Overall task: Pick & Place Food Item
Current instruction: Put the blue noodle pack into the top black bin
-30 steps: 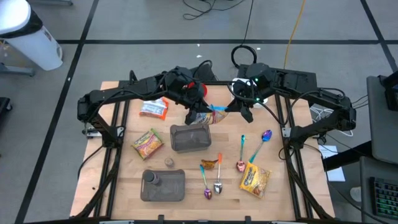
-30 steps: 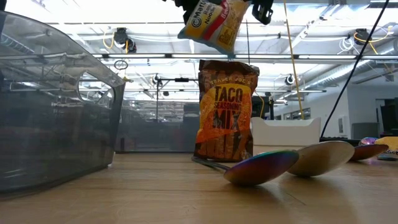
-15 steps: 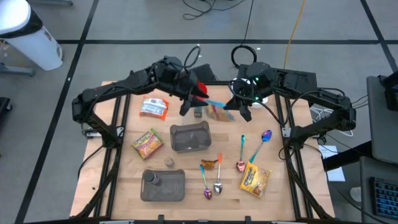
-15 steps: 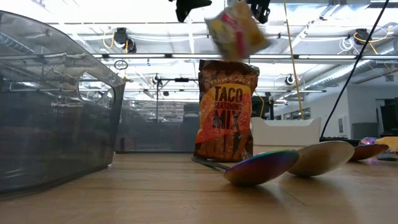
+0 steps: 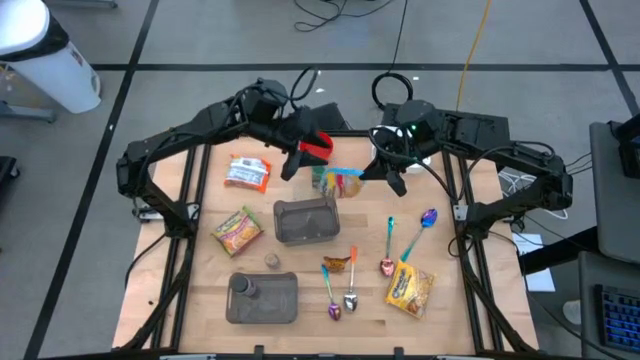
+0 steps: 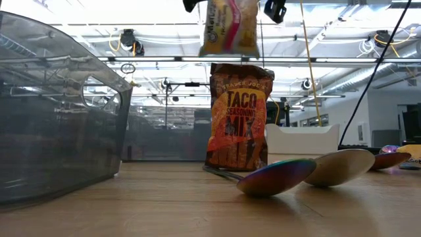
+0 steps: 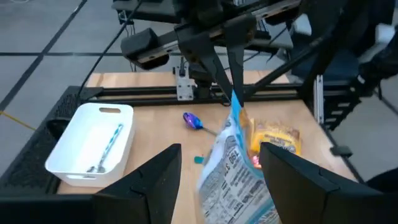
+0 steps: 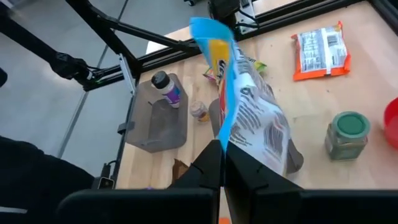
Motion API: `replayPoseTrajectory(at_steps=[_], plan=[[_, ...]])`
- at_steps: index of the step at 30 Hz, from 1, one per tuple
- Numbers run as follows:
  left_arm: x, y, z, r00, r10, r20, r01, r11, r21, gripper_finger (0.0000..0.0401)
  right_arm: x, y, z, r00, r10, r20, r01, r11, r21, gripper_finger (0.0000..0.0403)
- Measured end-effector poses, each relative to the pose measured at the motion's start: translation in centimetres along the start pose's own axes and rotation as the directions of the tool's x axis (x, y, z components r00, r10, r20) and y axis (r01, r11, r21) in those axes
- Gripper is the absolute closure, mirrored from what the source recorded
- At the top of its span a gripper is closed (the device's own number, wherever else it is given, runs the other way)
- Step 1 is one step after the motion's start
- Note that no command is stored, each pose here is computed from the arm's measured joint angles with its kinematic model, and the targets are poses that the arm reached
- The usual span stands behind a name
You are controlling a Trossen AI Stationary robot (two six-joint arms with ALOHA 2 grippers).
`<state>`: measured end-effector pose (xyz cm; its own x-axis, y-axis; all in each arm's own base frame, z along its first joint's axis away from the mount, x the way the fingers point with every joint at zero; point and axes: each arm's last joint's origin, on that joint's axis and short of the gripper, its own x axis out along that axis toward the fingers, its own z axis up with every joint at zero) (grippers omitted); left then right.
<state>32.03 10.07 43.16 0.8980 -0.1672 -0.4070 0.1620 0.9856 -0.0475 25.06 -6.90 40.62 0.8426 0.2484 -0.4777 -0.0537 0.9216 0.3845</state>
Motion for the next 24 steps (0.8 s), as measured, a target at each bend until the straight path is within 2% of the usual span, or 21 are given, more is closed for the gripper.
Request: replayPoseTrajectory(at_steps=[4,11,17,24], plan=[[0.0,0.0,0.7,1.000,-0.017,-0.014,0.017,1.000,0.012,0.0173,0.3,0.5,-0.1,1.000,0.017,-0.008,-0.018,1.000,-0.011,0.0403],[2.4,0.2,1.3,0.989,-0.105,-0.101,0.102,0.994,-0.034,0.0173,1.8,0.0,0.1,0.999,0.022,-0.023,-0.022,1.000,-0.015,0.0403],[4.1,0.9,0.8,0.974,-0.118,-0.195,0.109,0.992,-0.056,0.0174,1.8,0.0,0.2,1.000,0.026,-0.009,-0.026,0.999,-0.032,0.0403],[5.3,1.2,0.4,0.963,-0.183,-0.196,0.168,0.982,-0.090,0.0174,1.9,0.3,0.5,0.998,0.061,0.010,-0.060,0.997,-0.048,0.0403]])
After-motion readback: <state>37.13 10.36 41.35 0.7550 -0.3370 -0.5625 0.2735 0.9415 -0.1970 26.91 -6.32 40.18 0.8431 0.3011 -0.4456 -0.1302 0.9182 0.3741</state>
